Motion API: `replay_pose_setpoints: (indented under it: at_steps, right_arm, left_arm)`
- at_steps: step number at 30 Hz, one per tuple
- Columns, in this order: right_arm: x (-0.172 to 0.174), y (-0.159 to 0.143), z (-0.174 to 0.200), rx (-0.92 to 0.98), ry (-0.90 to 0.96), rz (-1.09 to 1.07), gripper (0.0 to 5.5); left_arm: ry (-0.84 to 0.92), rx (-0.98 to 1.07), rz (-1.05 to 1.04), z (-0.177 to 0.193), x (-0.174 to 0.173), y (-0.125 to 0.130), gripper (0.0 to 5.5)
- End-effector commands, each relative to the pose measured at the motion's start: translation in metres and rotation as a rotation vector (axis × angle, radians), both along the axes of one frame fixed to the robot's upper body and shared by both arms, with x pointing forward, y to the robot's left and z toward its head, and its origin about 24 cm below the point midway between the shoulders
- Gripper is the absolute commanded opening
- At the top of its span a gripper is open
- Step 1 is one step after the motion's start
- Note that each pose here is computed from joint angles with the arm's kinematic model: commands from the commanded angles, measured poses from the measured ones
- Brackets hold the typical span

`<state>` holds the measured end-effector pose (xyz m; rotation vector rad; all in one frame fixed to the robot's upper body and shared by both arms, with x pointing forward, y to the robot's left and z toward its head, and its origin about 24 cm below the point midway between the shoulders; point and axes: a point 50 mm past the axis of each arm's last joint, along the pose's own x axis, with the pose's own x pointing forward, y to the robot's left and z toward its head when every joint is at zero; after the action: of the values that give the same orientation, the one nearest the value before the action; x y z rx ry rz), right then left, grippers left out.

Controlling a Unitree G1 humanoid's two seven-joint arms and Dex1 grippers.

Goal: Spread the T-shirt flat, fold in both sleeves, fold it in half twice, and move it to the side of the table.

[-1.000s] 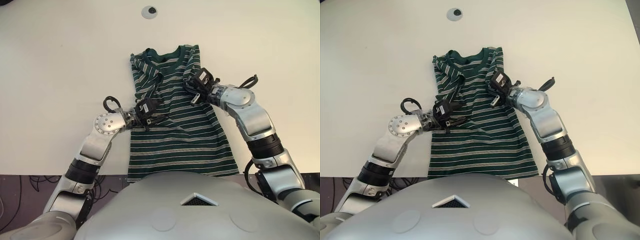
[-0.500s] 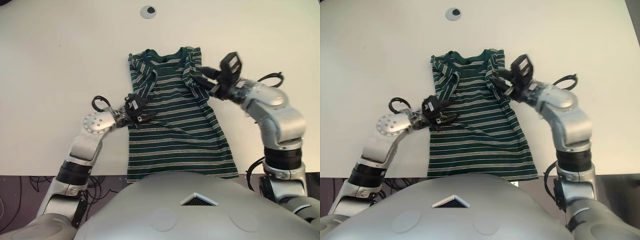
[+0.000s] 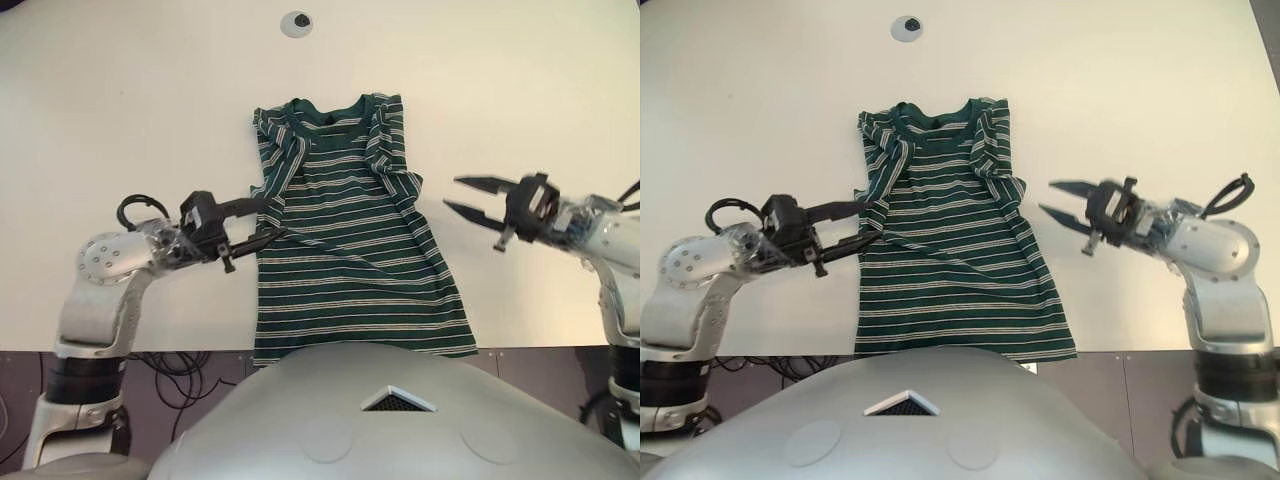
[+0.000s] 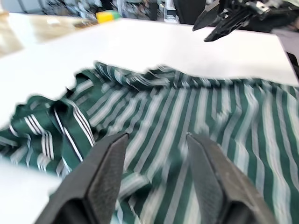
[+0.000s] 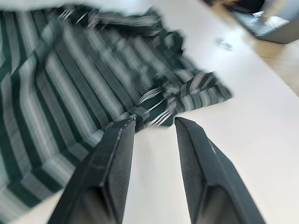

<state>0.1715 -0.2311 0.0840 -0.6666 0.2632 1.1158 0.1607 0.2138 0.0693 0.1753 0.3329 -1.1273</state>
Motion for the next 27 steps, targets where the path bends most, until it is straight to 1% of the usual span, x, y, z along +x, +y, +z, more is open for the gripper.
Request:
replay_pose_setpoints:
  at_steps: [1,4,6,8,10,13,18,21,24,27]
  right_arm:
    - [-0.026,-0.016,-0.012,-0.168,0.006,0.153,1.57]
    - [-0.043,-0.021,-0.017,-0.23,0.023,0.224,1.57]
    - [-0.051,-0.025,-0.02,-0.323,0.018,0.269,1.57]
    - [-0.06,-0.026,-0.024,-0.394,0.024,0.318,1.57]
    - [-0.069,-0.025,-0.025,-0.413,0.048,0.356,1.57]
    - [-0.077,-0.018,-0.023,-0.406,0.065,0.398,1.57]
    - [-0.084,-0.005,-0.025,-0.374,0.064,0.442,1.57]
    - [-0.086,0.004,-0.027,-0.351,0.042,0.471,1.57]
    - [-0.083,0.009,-0.025,-0.345,0.026,0.488,1.57]
    - [-0.082,0.013,-0.028,-0.337,0.026,0.508,1.02]
  left_arm:
    - [0.028,0.239,-0.05,-0.008,-0.022,0.02,3.01]
    - [-0.009,0.455,-0.147,-0.004,-0.034,0.035,3.37]
    - [-0.073,0.612,-0.26,-0.003,-0.037,0.039,3.37]
    - [-0.131,0.686,-0.364,-0.002,-0.039,0.037,3.37]
    - [-0.149,0.667,-0.417,0.002,-0.041,0.031,3.37]
    - [-0.117,0.622,-0.474,0.0,-0.049,0.025,3.37]
    - [-0.074,0.487,-0.531,-0.006,-0.062,0.009,3.37]
    - [-0.081,0.459,-0.574,-0.018,-0.062,-0.001,3.37]
    - [-0.088,0.468,-0.61,-0.024,-0.061,-0.005,3.37]
    - [-0.117,0.49,-0.638,-0.031,-0.056,-0.009,3.42]
